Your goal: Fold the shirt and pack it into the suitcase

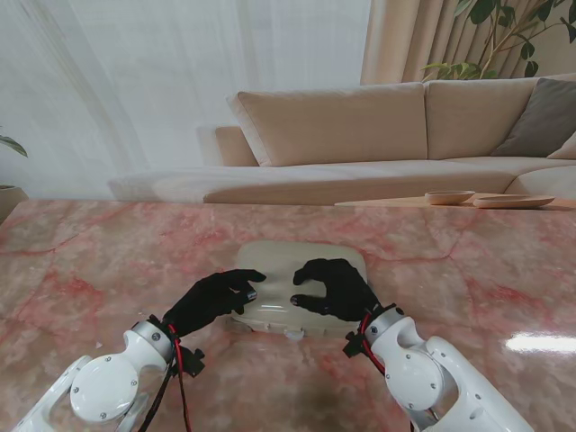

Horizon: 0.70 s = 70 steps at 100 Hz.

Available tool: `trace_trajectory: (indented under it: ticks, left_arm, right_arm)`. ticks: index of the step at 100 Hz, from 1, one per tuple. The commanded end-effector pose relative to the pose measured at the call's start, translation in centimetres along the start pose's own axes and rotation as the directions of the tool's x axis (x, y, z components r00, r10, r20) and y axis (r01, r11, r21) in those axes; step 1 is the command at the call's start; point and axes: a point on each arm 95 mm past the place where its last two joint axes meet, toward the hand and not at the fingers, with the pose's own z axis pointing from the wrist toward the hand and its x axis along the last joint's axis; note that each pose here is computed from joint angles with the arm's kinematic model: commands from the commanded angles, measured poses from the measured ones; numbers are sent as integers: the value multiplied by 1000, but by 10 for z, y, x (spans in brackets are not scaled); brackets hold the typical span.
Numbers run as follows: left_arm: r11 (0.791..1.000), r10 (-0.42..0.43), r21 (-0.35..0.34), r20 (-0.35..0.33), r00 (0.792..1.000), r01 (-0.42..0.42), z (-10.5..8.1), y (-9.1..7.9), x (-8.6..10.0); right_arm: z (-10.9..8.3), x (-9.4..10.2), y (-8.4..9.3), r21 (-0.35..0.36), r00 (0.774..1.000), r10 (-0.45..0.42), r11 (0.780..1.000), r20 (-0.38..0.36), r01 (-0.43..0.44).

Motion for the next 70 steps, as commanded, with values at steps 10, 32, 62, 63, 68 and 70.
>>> trace_trajectory:
  ticks: [10,32,62,63,68,70]
  left_arm:
    - [994,-74,-80,-7,997,73,1,12,-3]
    - [974,-134,-180,18,991,135,-3,22,-6]
    - [921,-200,-320,99,975,221,-21,35,-10]
    - [919,-201,-325,103,974,224,-22,35,-10]
    - [905,-206,-354,121,971,236,-25,38,-12]
    - [899,-207,-365,129,970,240,-26,38,-12]
  right_arm:
    - [-16,-23,-36,120,996,18,992,92,-29]
    - [-18,-23,-35,131,995,13,991,94,-26]
    - [-19,-23,-36,151,995,11,988,95,-26]
    - [-19,-23,-36,152,995,12,988,95,-26]
    - [-19,-23,-36,153,996,12,988,93,-27]
    - [-19,-23,-36,154,996,12,988,93,-27]
